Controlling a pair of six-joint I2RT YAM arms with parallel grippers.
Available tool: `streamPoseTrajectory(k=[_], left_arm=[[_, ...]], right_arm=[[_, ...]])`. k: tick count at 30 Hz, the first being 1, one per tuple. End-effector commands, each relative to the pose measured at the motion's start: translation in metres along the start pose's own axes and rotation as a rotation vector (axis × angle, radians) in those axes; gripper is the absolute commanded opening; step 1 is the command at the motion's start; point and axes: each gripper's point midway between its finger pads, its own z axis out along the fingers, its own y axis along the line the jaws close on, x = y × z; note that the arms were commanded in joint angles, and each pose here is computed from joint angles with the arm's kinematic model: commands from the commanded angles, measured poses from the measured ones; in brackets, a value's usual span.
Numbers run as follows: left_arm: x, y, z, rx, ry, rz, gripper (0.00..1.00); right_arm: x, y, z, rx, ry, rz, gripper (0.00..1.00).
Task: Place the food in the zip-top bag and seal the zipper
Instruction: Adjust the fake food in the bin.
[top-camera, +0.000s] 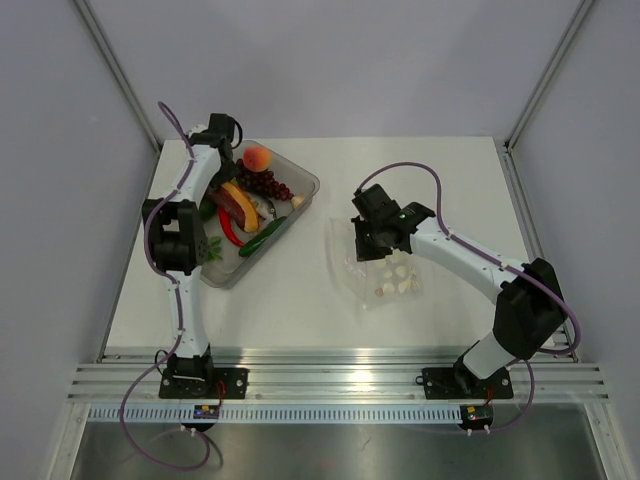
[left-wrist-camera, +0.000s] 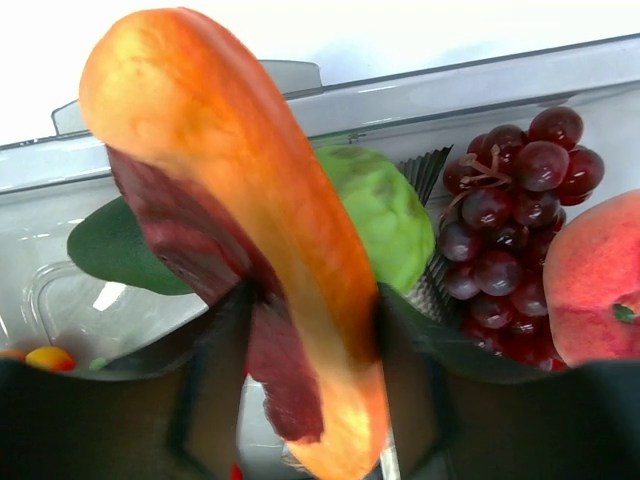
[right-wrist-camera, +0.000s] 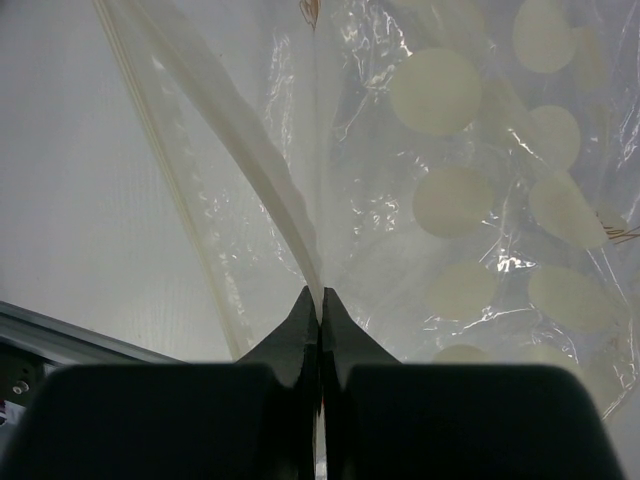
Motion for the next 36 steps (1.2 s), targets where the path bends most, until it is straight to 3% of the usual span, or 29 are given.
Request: streamPoseTrajectory(k=[1, 2, 8, 17, 26, 32, 36], left_arm=[[-0.019, 0.007, -0.011, -0.019, -0.068, -0.015, 0.44], [-0.02, 0.01, -0.016, -0.017, -0.07, -0.013, 0.33], [-0.02, 0.026, -0.041, -0.01, -0.082, 0.0, 0.01], [-0.037, 0.051, -0.118, 0.091, -0.203, 0.025, 0.0], [-0.027, 0.05, -0.121, 0.171, -0.209, 0.106, 0.0], [-0.008, 0.005, -0.127, 0.483, -0.16, 0.248, 0.0], [0.011, -0.019, -0.128, 0.668, -0.012, 0.3, 0.0]], right_arm=[[-0.012, 0.01, -0.01, -0.047, -0.054, 0.01, 0.0], [-0.012, 0.009, -0.011, -0.047, -0.055, 0.013, 0.0], [-0.011, 0.009, -0.012, -0.045, -0.055, 0.018, 0.0], [-0.015, 0.009, -0.017, -0.039, -0.072, 0.023, 0.0], [-0.014, 0.01, -0.016, -0.048, -0.069, 0.041, 0.0], [-0.011, 0.007, -0.016, -0.036, -0.064, 0.039, 0.0], [-0.01, 0.007, -0.012, -0.037, -0.056, 0.039, 0.0]])
